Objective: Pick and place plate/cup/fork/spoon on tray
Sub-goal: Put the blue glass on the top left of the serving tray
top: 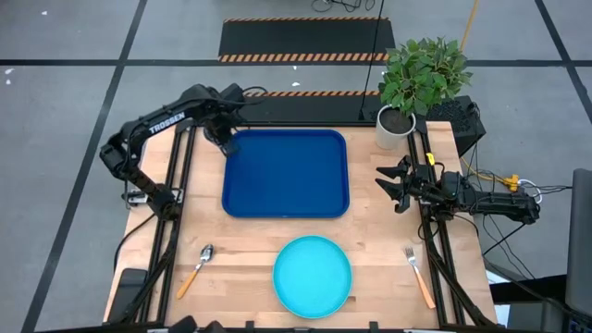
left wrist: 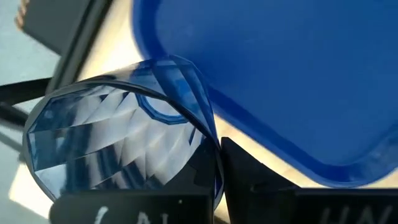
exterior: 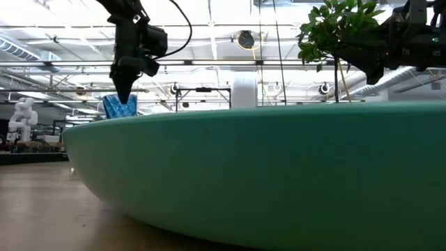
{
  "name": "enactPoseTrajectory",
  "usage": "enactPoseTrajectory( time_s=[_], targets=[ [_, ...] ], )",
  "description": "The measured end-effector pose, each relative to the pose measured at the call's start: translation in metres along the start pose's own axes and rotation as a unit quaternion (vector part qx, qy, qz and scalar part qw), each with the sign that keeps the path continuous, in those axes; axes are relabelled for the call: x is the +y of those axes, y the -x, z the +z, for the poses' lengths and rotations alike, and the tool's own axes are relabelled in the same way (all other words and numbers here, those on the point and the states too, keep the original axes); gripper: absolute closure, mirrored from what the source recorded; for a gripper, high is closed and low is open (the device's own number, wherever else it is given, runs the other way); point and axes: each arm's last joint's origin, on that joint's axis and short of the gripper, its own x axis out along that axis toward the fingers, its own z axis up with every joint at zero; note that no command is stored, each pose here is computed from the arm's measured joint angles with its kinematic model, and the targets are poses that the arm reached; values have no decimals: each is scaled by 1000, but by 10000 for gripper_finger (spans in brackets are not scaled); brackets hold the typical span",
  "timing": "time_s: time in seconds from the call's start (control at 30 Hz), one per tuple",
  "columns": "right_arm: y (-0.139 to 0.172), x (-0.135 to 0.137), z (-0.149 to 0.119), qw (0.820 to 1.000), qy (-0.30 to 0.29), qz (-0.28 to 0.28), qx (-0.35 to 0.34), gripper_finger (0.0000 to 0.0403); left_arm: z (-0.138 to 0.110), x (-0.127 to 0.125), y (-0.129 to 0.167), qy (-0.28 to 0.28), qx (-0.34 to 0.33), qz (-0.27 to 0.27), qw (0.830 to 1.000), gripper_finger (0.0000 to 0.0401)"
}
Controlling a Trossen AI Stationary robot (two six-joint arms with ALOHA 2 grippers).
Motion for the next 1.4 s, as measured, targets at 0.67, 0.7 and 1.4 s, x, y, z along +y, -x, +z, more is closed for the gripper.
enactPoseTrajectory(
  time_s=[0.67, 0.7, 1.4],
  targets=[
    [0, 0, 0, 1000, 3, 0, -1, 220, 15, -21, -18, -17, 22, -8, 1000, 392],
    [0, 0, 0, 1000, 3, 0, -1, 220, 17, -22, -21, -20, 27, -7, 999, 393],
    [0, 0, 0, 1000, 9, -2, 0, 220, 49, -30, 1, -44, 4, -3, 999, 393]
  ],
)
